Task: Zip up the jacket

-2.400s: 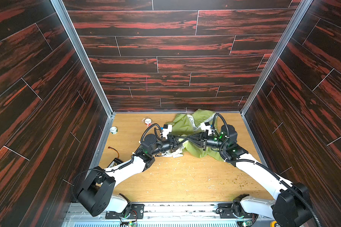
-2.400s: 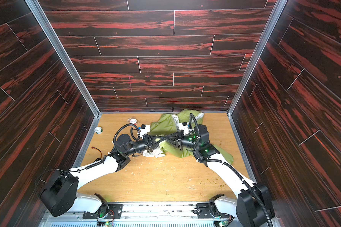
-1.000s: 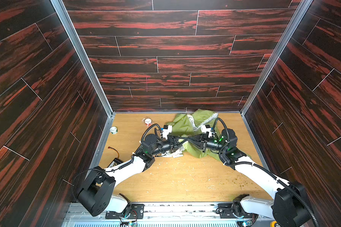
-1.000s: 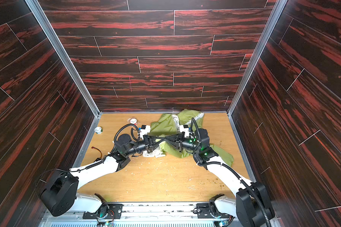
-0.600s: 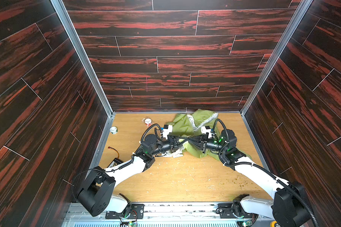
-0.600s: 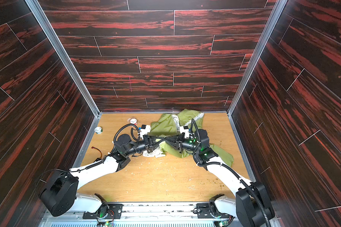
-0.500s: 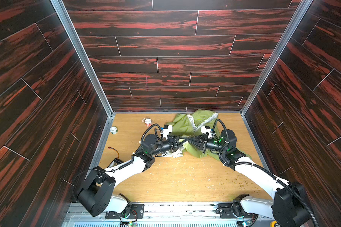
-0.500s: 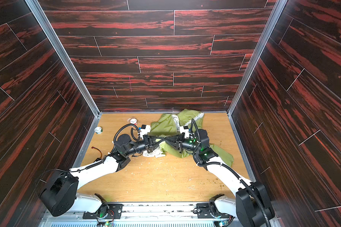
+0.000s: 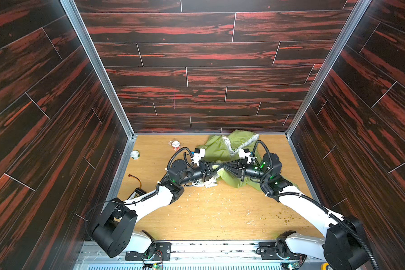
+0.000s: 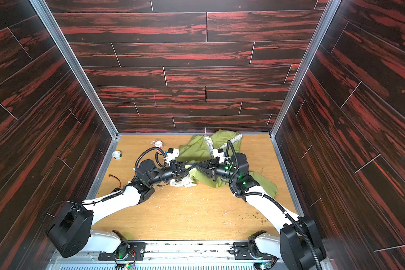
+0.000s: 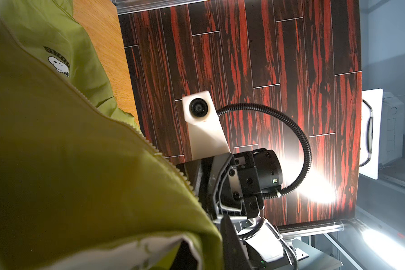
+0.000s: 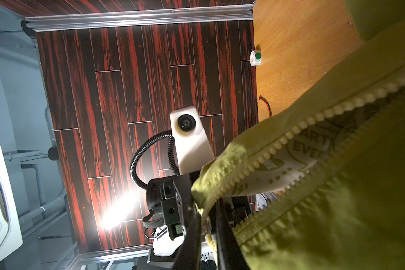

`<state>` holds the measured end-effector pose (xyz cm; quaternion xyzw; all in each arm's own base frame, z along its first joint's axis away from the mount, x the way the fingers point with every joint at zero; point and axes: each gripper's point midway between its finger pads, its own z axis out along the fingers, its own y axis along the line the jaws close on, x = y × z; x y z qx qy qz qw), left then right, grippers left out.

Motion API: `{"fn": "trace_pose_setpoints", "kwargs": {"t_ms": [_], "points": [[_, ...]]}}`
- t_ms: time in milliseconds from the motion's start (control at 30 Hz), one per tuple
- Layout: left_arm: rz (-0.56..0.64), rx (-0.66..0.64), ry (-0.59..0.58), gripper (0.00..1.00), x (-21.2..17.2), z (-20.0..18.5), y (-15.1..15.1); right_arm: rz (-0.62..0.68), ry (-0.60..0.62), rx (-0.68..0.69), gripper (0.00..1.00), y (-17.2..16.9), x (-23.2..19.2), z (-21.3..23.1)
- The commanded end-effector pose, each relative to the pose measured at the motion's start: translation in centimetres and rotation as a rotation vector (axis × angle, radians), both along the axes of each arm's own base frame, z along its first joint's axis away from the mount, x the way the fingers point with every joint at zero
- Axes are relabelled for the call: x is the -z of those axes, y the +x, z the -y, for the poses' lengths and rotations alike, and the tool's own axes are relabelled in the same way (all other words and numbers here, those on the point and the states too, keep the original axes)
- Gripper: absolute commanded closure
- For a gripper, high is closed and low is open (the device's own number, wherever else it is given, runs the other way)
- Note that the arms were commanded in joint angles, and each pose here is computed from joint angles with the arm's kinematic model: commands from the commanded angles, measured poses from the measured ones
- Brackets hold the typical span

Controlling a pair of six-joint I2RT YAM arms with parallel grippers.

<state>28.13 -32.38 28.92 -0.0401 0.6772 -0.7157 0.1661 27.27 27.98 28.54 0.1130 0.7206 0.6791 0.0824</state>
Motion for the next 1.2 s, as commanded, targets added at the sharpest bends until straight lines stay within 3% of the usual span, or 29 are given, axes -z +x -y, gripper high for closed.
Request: {"fn": "trace_pose_setpoints", "kwargs": {"t_ms": [0, 867, 1167], "points": [[0.062, 0.014, -0.047, 1.00, -2.28, -0.16, -0.52, 0.041, 0.018, -0.027, 0.84, -0.08, -1.48, -0.37], [0.052, 0.027, -0.049, 1.00, -2.21, 0.27, -0.16, 0.035, 0.017, -0.060, 0.90, 0.12, -1.23, -1.11], [0.044, 0.030, -0.049, 1.00, -2.12, 0.37, -0.05, 0.041, 0.008, -0.063, 1.00, 0.08, -1.17, -1.17]]}}
